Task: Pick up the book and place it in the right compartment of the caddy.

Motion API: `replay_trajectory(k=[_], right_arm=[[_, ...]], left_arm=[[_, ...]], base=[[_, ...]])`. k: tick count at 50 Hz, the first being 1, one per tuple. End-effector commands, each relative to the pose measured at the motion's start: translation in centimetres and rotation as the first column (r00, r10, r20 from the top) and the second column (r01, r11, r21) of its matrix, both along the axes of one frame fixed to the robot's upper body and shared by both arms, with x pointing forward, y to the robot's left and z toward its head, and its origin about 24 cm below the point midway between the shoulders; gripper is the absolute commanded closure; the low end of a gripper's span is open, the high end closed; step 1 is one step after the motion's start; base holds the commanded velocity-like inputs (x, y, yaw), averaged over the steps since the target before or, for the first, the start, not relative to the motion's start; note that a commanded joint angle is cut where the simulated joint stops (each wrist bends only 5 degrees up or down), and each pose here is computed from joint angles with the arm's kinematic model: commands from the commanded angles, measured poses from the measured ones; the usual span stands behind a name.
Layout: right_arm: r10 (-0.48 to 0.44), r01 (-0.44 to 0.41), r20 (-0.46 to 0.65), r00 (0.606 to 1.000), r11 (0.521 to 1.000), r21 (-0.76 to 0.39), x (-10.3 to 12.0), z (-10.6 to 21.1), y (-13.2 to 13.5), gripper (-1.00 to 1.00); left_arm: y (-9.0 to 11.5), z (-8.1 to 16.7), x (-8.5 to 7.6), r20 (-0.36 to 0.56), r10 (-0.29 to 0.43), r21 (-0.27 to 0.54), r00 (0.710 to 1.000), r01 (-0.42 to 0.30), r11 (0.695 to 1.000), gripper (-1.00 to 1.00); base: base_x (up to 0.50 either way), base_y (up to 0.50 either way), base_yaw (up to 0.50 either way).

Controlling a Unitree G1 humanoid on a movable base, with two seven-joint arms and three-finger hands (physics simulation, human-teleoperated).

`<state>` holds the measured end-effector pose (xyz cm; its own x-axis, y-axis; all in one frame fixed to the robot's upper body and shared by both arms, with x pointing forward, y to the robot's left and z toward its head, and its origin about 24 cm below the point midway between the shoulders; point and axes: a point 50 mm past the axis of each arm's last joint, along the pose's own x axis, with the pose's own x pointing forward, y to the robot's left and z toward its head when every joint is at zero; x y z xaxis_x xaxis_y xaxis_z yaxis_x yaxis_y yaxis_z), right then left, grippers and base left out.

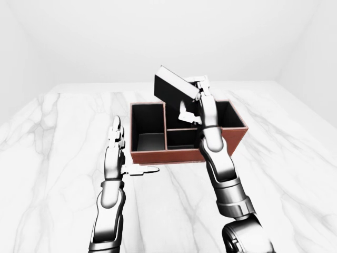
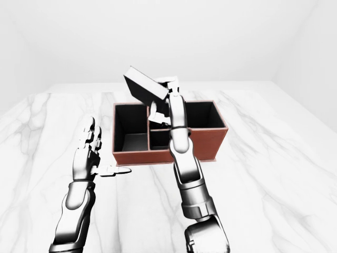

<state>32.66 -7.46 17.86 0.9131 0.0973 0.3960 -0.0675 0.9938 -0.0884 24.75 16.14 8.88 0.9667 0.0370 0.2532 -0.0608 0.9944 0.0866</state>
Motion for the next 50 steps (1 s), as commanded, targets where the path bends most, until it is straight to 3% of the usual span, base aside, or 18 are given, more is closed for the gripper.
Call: replay_trajectory(k=[1,27,50], right_arm=[[-0.023,0.018,0.073,0.997,0.997,0.074,1.2,3.2,-1.8,1.00],[-0.203,0.185,0.121,0.972,0.972,0.146,1.7,5.7,-10.4,1.00],[-0.252,0.243,0.051,0.966,0.961,0.128,1.9,4.0,-12.9,1.00]], left_arm=[[0.0,-0.1,0.0,-0.003,-0.003,-0.001,1.000,0.003,1.000,-1.00],[0.1,0.0,0.0,-0.002,0.003,0.003,1.000,-0.003,1.000,-1.00],[0.0,0.3,-0.1,0.013,0.001,0.006,1.000,-0.001,1.000,-1.00]], base=[[0.00,0.00,0.00],[0.00,0.00,0.00],[0.00,0.00,0.00]])
